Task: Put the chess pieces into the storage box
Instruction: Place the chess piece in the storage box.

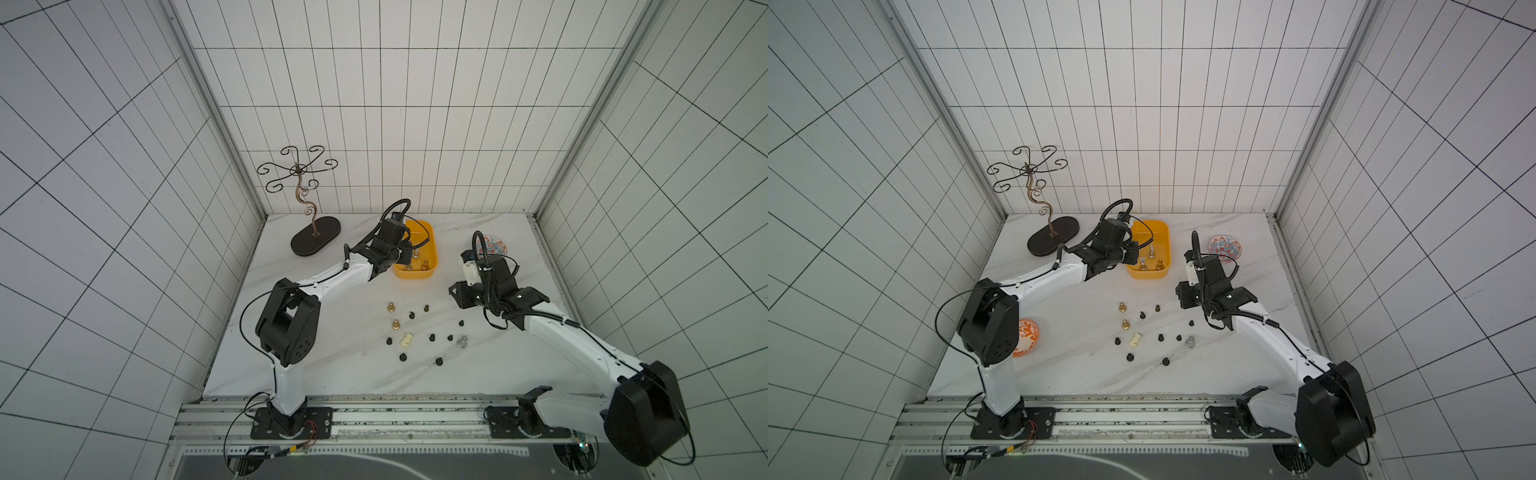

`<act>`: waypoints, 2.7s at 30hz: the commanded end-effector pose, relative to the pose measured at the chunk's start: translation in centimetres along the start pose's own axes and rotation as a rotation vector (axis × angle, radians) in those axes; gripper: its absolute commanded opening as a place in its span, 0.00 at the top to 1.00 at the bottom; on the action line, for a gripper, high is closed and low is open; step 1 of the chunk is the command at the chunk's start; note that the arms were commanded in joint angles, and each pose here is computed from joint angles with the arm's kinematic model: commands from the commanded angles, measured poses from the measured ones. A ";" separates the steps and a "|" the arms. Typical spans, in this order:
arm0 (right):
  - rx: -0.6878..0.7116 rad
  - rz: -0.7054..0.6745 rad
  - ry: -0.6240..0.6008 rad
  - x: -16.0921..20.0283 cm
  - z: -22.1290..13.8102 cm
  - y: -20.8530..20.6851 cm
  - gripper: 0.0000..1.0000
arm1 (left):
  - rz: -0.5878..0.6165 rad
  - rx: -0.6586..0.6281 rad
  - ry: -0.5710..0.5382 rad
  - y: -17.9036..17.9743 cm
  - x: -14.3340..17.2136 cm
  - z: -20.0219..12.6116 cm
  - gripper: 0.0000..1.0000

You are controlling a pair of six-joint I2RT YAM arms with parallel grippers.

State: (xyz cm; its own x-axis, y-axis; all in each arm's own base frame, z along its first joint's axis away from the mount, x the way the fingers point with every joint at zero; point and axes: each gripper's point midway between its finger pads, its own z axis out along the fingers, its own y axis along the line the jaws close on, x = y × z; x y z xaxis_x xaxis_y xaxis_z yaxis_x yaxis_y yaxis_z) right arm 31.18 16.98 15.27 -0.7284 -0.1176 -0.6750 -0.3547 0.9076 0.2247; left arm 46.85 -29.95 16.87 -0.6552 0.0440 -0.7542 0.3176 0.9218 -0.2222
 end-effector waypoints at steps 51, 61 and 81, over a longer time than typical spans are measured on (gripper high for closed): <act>0.047 0.022 0.045 1.9 -2.0 -1.1 0.66 | -0.039 0.095 -0.185 0.8 -8.3 -0.5 0.70; 0.079 0.065 0.046 3.2 -2.5 -1.8 0.66 | -0.058 0.078 -0.197 1.9 -5.3 -6.1 0.69; 0.151 0.223 0.168 9.1 -2.3 -3.7 0.65 | -0.112 0.041 -0.043 3.5 6.0 -10.7 0.67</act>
State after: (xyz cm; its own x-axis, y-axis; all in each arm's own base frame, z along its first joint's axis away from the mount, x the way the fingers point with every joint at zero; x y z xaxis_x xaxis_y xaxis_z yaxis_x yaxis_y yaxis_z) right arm 26.63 12.64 12.56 -0.8209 0.0130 -0.5710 -0.1487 0.9604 0.2356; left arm 37.70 -22.74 18.50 -0.6479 -0.0592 -0.7594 0.2941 0.9002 -0.3211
